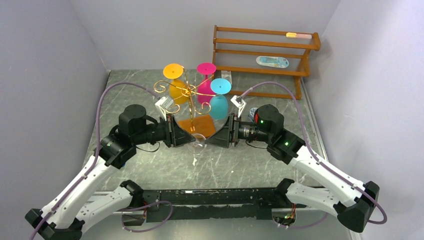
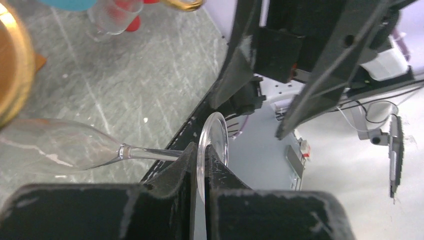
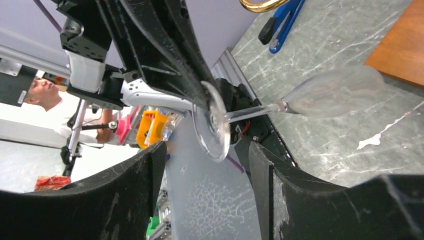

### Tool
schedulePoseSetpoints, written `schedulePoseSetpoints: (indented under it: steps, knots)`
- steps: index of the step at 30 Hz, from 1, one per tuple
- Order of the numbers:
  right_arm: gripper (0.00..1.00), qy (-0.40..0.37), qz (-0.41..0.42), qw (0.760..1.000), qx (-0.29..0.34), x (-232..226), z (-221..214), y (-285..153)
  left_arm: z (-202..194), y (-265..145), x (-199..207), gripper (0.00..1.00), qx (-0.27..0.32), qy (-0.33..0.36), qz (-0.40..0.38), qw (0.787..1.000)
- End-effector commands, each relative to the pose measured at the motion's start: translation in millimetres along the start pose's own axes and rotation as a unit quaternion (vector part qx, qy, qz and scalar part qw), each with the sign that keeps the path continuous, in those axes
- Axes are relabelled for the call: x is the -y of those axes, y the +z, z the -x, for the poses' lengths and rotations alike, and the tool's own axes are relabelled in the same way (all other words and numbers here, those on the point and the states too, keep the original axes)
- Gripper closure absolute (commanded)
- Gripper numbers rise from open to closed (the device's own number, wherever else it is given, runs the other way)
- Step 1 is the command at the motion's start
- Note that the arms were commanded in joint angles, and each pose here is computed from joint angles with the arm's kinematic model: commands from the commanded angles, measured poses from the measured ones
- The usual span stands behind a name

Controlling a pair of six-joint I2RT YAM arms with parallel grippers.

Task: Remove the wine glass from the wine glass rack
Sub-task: Place the wine glass at the center of the board.

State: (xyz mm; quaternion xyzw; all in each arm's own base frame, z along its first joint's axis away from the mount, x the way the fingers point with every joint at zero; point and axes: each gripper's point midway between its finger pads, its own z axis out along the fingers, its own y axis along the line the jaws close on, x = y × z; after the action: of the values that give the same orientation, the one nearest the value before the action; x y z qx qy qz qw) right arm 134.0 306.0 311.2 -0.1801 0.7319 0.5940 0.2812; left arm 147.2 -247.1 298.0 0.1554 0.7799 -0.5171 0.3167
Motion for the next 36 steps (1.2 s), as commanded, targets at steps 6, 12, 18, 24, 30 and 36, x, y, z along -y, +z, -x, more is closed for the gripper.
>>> schedulePoseSetpoints:
  steps: [6, 12, 18, 24, 30, 36]
  knots:
    - [0.51, 0.006, 0.031, 0.999, -0.021, -10, -8, 9, 12, 1, 50, 0.95, 0.036, 0.043, -0.085, 0.995]
    - [0.72, 0.009, 0.069, 0.997, -0.016, -24, -6, 7, 11, 1, 50, 0.95, 0.038, 0.041, -0.086, 0.995]
    - [0.93, 0.002, 0.081, 0.996, -0.025, -31, -8, 4, 11, 1, 49, 0.95, 0.047, 0.036, -0.088, 0.994]
    - [1.00, -0.005, 0.068, 0.998, -0.012, -30, -4, 1, -4, 2, 46, 0.63, 0.019, 0.041, -0.099, 0.994]
    - [1.00, -0.004, 0.022, 1.000, 0.009, -18, 2, -3, -44, 1, 15, 0.47, -0.050, 0.040, -0.052, 0.997]
    - [1.00, 0.000, 0.007, 1.000, 0.016, -11, 3, -3, -47, 5, 32, 0.49, -0.021, 0.021, -0.105, 0.994]
